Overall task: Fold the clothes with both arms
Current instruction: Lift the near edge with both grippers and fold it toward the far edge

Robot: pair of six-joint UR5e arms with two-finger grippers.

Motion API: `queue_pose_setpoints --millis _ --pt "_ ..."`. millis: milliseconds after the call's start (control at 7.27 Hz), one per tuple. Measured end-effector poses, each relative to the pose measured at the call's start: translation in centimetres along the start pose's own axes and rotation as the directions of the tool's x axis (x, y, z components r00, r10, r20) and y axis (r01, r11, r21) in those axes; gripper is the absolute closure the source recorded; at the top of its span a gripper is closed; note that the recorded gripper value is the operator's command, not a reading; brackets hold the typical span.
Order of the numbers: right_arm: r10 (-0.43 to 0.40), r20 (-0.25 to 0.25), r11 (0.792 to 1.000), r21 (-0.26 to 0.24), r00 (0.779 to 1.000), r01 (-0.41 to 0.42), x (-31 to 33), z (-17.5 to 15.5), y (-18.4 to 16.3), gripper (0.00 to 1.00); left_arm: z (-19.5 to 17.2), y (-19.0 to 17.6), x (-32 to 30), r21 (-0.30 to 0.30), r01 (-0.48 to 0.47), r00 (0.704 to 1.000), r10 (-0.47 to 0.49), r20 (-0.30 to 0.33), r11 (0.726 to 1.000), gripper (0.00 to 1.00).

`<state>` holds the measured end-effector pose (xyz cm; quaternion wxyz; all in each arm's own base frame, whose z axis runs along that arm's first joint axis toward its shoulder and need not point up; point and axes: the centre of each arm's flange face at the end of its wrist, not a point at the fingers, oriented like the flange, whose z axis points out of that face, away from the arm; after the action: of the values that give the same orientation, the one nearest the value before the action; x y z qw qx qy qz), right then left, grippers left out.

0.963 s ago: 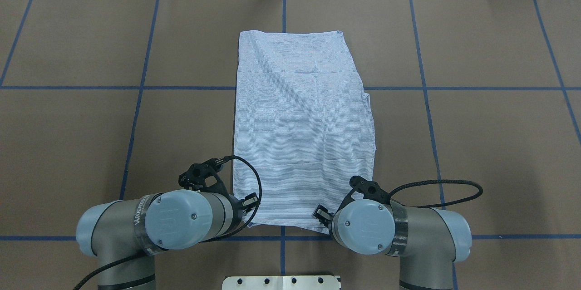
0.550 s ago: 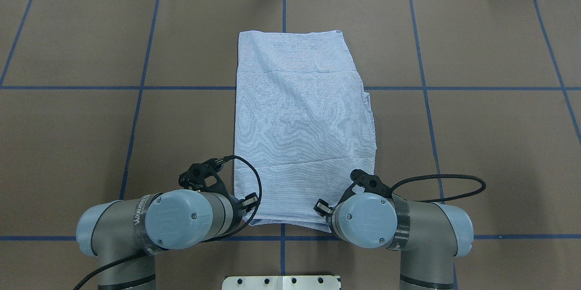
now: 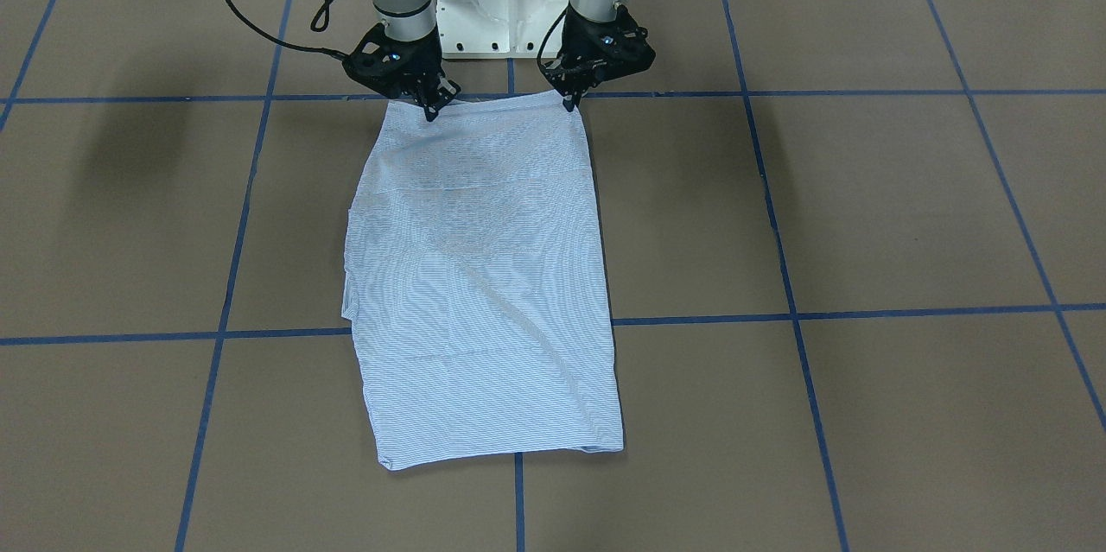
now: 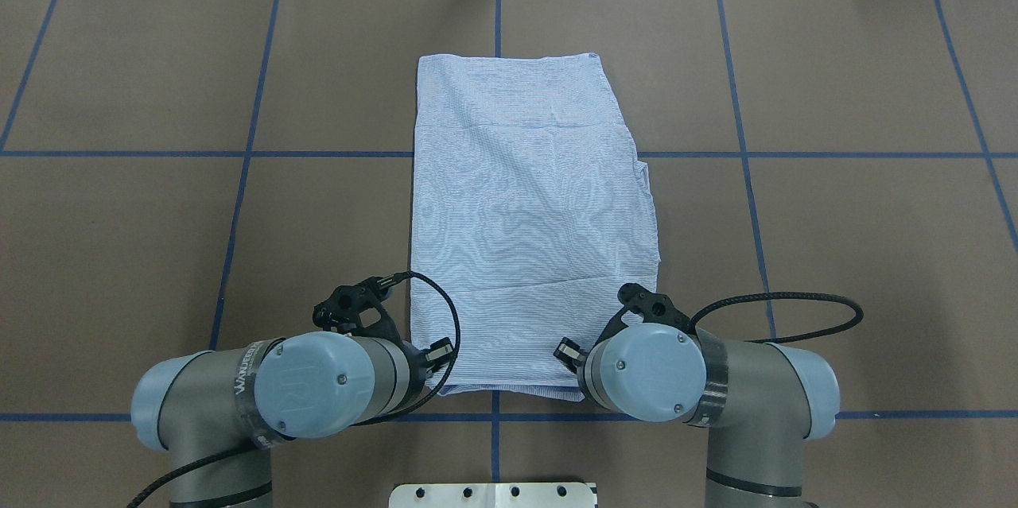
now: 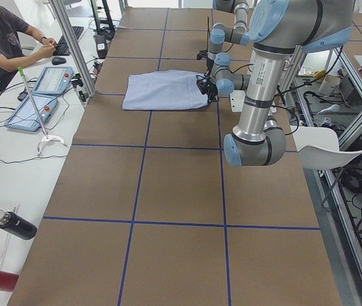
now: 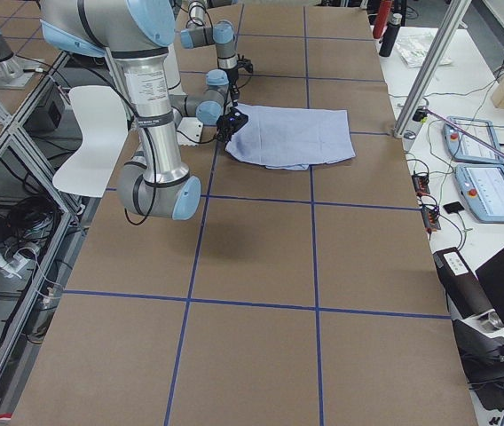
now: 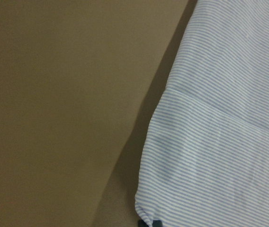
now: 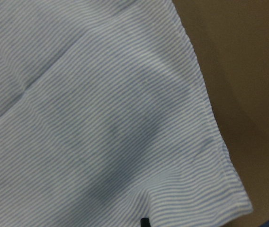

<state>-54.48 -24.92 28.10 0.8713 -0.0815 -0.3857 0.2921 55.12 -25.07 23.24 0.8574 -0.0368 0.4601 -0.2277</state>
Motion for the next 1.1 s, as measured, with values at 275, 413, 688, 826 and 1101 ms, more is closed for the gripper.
queue_pose_setpoints --millis 275,413,688,826,1101 --pt "-0.001 0.039 0.999 -0.040 0.999 0.003 0.4 -3.1 -0.1 1.00 -2.3 0.2 0.3 -0.009 -0.002 1.000 0.002 -0.018 1.000 1.00" --pt "-0.003 0.049 0.998 -0.060 0.999 0.006 1.0 -4.3 -0.1 1.00 -3.7 0.6 0.3 -0.015 -0.006 1.000 0.006 -0.013 1.000 1.00" --pt "-0.018 0.041 0.991 -0.134 0.999 0.023 3.1 -6.5 0.6 1.00 -6.7 3.5 -0.7 -0.056 -0.037 0.999 0.039 0.031 0.998 1.00" --pt "-0.029 0.018 0.979 -0.202 0.999 0.032 4.1 -7.3 1.4 1.00 -8.0 5.4 -1.4 -0.098 -0.055 0.997 0.061 0.057 0.994 1.00" --pt "-0.051 -0.014 0.933 -0.358 0.999 0.042 5.0 -9.9 3.1 1.00 -9.1 8.0 -2.4 -0.163 -0.080 0.992 0.095 0.083 0.983 1.00"
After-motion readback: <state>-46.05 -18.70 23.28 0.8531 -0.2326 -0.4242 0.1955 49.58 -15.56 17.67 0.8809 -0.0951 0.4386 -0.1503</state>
